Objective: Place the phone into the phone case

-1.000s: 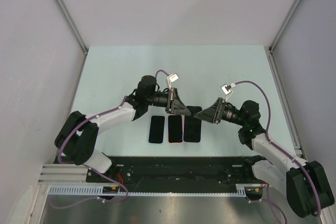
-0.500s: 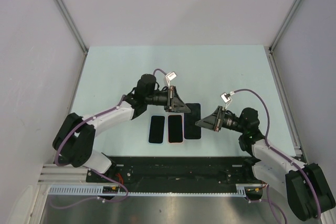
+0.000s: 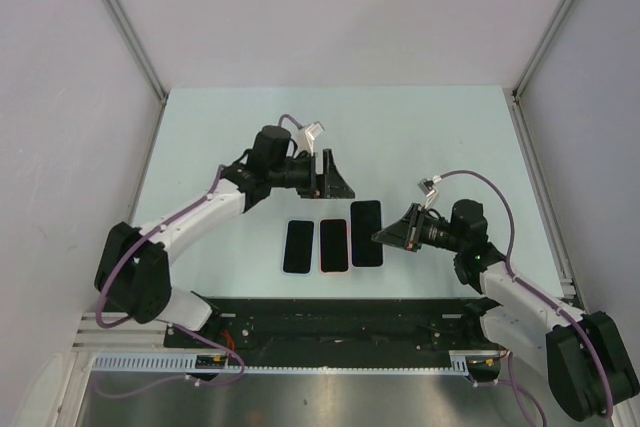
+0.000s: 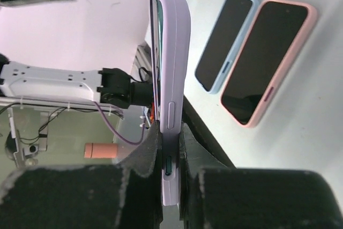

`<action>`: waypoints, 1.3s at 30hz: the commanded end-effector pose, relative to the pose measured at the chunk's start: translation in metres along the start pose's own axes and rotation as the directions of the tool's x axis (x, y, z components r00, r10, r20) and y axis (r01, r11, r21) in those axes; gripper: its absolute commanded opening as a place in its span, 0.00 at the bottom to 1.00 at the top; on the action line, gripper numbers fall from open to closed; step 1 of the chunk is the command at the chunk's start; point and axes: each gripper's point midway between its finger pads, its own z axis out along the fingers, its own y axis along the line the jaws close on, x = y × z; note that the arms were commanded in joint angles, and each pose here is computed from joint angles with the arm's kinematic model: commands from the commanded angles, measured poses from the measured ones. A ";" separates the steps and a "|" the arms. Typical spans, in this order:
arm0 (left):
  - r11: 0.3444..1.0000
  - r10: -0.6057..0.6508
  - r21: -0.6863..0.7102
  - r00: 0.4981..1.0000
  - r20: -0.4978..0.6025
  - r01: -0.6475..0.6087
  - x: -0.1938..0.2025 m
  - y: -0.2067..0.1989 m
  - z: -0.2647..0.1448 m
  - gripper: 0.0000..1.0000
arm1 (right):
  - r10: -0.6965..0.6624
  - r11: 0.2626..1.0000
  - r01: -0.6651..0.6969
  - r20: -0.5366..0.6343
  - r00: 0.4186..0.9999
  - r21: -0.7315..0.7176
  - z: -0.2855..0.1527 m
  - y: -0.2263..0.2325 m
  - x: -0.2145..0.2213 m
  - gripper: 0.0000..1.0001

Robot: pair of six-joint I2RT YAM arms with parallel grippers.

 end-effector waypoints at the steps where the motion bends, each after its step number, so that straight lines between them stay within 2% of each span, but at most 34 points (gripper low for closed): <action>1: 0.982 0.130 -0.148 0.990 0.061 -0.120 -0.022 0.005 -0.035 0.86 | -0.070 0.996 0.069 0.020 0.997 0.049 0.002 0.003 -0.015 0.00; 6: 0.934 0.216 -0.308 0.972 0.088 -0.179 -0.035 0.018 -0.067 0.89 | -0.023 0.975 0.016 0.029 0.999 0.220 0.004 -0.037 -0.016 0.00; 12: 0.874 0.296 -0.428 0.951 0.091 -0.231 -0.032 0.029 -0.094 0.89 | 0.028 0.959 -0.029 0.009 1.000 0.281 0.015 -0.065 -0.016 0.00; 17: 0.864 0.309 -0.439 0.948 0.081 -0.244 -0.024 0.035 -0.097 0.89 | 0.114 0.936 -0.091 -0.048 0.992 0.340 0.026 -0.092 -0.005 0.00; 22: 0.865 0.308 -0.437 0.949 0.073 -0.247 -0.022 0.038 -0.095 0.89 | 0.140 0.886 -0.092 -0.074 0.987 0.454 0.021 -0.120 0.005 0.01; 27: 0.873 0.304 -0.419 0.950 0.065 -0.250 -0.021 0.036 -0.092 0.89 | 0.169 0.837 -0.096 -0.089 0.982 0.538 0.011 -0.137 0.015 0.12; 30: 0.875 0.301 -0.413 0.952 0.061 -0.251 -0.020 0.036 -0.091 0.89 | 0.162 0.826 -0.090 -0.080 0.984 0.556 0.010 -0.137 0.011 0.26; 35: 0.875 0.303 -0.414 0.951 0.063 -0.251 -0.019 0.036 -0.092 0.89 | 0.149 0.818 -0.085 -0.067 0.987 0.568 0.008 -0.133 0.001 0.35; 39: 0.875 0.312 -0.410 0.947 0.076 -0.255 -0.020 0.032 -0.095 0.89 | 0.141 0.799 -0.077 -0.061 0.988 0.596 0.000 -0.125 -0.005 0.46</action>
